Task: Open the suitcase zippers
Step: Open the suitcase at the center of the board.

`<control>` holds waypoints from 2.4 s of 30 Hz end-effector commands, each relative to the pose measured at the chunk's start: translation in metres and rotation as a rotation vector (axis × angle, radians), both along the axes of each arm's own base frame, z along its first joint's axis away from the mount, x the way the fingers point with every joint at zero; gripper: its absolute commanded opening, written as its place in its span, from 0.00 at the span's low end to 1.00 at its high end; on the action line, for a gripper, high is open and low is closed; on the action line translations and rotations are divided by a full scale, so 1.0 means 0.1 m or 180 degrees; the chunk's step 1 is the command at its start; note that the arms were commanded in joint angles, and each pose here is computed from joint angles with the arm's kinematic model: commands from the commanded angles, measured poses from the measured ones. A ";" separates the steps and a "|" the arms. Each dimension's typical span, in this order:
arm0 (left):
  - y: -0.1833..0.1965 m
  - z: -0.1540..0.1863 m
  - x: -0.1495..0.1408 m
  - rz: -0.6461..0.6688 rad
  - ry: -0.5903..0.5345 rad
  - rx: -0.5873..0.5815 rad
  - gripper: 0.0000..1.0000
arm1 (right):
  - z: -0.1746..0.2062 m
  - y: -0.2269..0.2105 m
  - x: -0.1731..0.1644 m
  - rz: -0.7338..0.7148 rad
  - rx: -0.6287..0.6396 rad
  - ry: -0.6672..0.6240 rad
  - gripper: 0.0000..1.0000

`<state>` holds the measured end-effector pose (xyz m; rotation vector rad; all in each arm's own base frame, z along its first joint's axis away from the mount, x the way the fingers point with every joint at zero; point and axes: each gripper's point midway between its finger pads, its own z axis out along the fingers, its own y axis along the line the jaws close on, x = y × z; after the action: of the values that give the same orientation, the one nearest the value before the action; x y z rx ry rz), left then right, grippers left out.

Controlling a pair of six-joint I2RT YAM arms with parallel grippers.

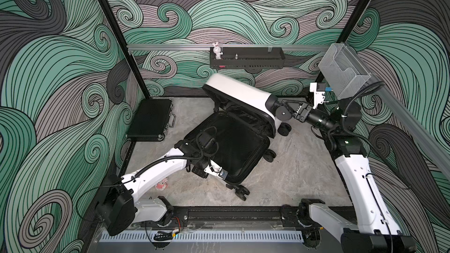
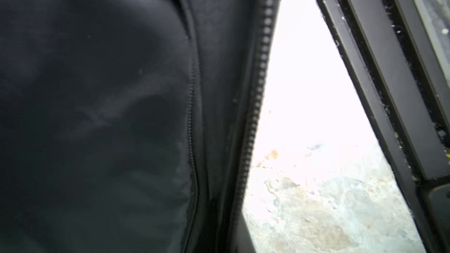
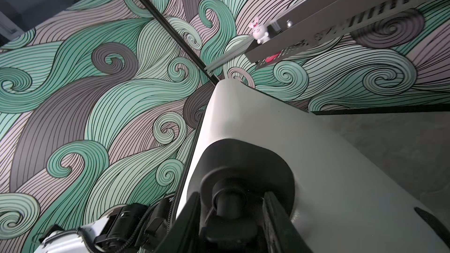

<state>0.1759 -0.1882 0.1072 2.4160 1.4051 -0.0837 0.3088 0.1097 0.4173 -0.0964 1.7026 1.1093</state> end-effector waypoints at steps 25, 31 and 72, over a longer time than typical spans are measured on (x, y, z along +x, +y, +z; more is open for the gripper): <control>0.28 -0.07 0.14 0.0492 -0.0408 0.0161 0.00 | -1.37 -1.50 -0.26 -0.2555 0.0751 0.0889 0.00; 0.24 -0.05 0.21 0.0539 -0.0424 0.0171 0.00 | -1.61 -1.69 -0.14 -0.2834 0.0697 0.1077 0.00; -0.18 0.96 0.86 0.2492 -0.0465 -0.1595 0.99 | -2.34 -1.72 0.77 -0.2394 -0.0656 0.1536 0.50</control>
<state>0.2324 -0.2073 0.1611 1.6865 1.8386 -0.0495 0.4050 -0.0721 0.1859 0.8323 1.9122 0.4824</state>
